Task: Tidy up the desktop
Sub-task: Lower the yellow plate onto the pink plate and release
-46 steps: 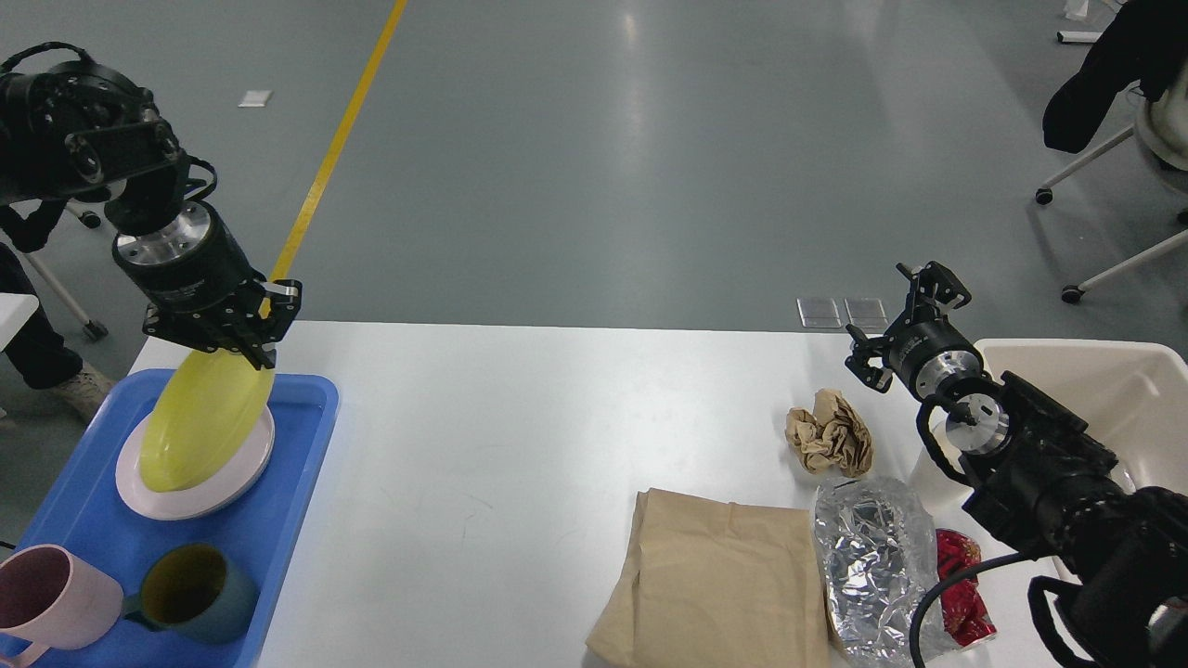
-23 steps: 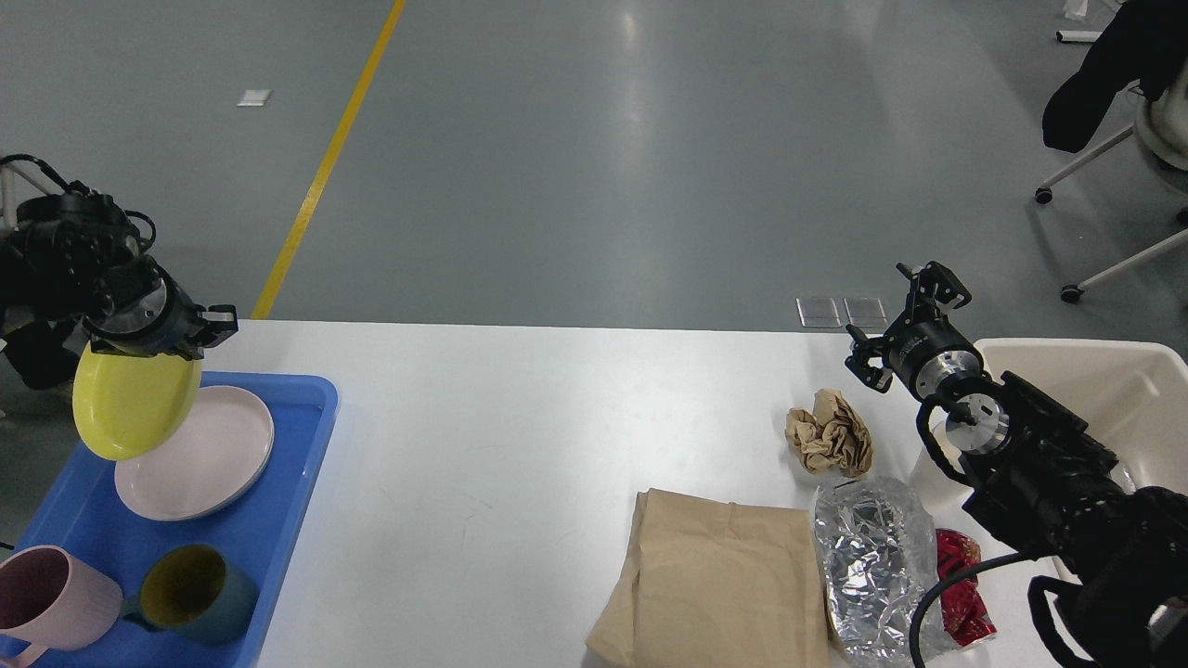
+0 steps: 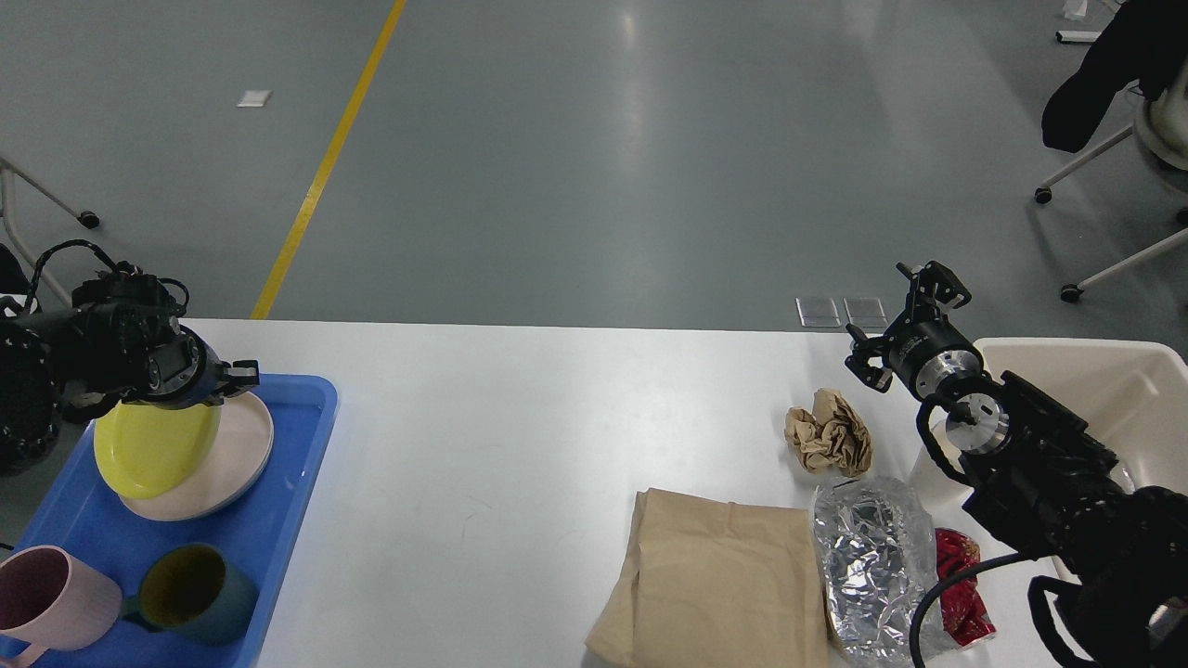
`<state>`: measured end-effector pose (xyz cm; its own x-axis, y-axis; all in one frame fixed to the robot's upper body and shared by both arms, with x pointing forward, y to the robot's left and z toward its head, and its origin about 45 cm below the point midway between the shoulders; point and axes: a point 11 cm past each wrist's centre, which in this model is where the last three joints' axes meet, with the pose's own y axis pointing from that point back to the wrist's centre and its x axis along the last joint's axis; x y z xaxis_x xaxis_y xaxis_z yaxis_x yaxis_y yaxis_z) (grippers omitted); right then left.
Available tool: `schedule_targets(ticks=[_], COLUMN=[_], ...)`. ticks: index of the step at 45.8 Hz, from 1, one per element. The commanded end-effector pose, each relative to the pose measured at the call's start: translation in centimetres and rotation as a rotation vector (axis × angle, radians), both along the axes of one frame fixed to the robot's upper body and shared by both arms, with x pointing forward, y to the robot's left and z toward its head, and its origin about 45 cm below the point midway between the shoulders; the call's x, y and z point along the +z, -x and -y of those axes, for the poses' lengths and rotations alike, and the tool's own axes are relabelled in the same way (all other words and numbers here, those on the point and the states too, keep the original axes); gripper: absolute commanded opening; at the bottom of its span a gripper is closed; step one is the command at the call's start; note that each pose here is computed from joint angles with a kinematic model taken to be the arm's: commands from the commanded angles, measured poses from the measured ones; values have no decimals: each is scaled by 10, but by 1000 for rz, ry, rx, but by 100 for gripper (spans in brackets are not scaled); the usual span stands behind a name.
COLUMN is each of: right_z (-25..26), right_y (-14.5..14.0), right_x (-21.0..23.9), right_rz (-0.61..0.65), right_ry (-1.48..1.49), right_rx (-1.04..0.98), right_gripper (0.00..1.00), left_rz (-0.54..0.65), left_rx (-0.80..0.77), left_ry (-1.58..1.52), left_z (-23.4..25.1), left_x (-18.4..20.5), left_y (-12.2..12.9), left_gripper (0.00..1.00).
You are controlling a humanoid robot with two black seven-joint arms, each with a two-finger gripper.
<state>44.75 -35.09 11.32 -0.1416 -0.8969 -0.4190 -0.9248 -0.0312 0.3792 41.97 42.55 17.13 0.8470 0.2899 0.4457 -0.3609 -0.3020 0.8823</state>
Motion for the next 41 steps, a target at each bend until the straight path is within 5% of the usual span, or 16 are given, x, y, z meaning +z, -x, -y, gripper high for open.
schedule_targets(ticks=[1, 21, 29, 37, 41], right_z=[0, 0, 0, 0, 0], right_y=[1, 0, 0, 0, 0], right_x=[-1, 0, 0, 0, 0], right_rz=[-2, 0, 0, 0, 0], right_ry=[0, 0, 0, 0, 0], right_rx=[0, 0, 0, 0, 0], right_gripper=[100, 100, 100, 100, 100], left_rz=[-12, -45, -30, -25, -34], left_rx=[-8, -11, -15, -16, -17], left_ry=[6, 18, 19, 28, 33], left_z=[5, 9, 9, 10, 12], left_x=[-3, -17, -17, -16, -13], left_y=[0, 8, 7, 6, 5], left_gripper=[0, 5, 41, 63, 93])
